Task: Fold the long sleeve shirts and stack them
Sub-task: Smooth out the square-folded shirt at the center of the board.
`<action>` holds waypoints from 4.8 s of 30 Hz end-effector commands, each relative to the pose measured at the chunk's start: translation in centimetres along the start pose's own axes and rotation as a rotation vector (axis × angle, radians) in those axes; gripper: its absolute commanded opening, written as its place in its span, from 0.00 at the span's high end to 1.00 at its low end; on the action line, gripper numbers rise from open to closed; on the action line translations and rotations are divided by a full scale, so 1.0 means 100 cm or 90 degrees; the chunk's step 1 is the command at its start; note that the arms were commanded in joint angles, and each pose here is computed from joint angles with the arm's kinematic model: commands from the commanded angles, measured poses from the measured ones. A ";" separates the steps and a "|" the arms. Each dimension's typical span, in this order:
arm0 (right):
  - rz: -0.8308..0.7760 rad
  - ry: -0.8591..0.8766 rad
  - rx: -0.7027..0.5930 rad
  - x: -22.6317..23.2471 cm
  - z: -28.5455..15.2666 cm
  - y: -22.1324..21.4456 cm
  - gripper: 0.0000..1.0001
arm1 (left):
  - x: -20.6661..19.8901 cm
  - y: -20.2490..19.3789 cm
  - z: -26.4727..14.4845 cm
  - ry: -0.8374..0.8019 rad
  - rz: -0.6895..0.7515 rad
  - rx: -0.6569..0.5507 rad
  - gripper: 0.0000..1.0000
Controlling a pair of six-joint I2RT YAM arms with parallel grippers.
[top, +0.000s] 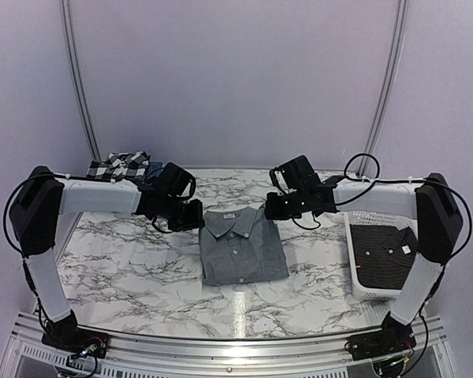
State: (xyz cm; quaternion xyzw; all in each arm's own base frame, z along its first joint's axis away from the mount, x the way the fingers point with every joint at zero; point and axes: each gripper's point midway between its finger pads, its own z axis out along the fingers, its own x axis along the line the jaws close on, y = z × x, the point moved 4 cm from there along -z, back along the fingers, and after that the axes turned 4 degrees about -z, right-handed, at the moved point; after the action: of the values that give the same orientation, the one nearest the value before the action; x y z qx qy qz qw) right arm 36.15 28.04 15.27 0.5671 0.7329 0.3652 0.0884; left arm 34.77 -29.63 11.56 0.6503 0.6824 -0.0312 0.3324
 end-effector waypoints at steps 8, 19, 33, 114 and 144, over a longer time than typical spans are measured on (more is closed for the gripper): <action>0.027 -0.113 0.027 -0.050 0.017 -0.024 1.00 | -0.021 0.013 0.026 -0.011 0.053 0.018 1.00; 0.018 -0.125 0.030 -0.059 0.014 -0.016 0.81 | 0.004 0.039 -0.001 0.030 0.020 -0.039 0.43; -0.069 0.037 -0.030 0.046 -0.007 0.012 0.64 | 0.024 -0.056 -0.029 -0.095 -0.067 0.068 0.65; -0.073 0.202 0.002 0.105 0.029 -0.014 0.68 | -0.001 -0.103 -0.062 -0.050 0.113 0.041 0.72; 0.041 0.173 0.094 0.016 -0.038 -0.151 0.68 | -0.002 -0.048 0.018 -0.054 0.090 0.058 0.94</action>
State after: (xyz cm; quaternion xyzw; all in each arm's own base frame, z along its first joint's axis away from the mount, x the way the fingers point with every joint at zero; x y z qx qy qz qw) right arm 23.69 26.93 9.76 0.5410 0.7335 0.4080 -0.0530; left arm 30.33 -30.77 5.98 0.7112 0.6323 -0.0665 0.3001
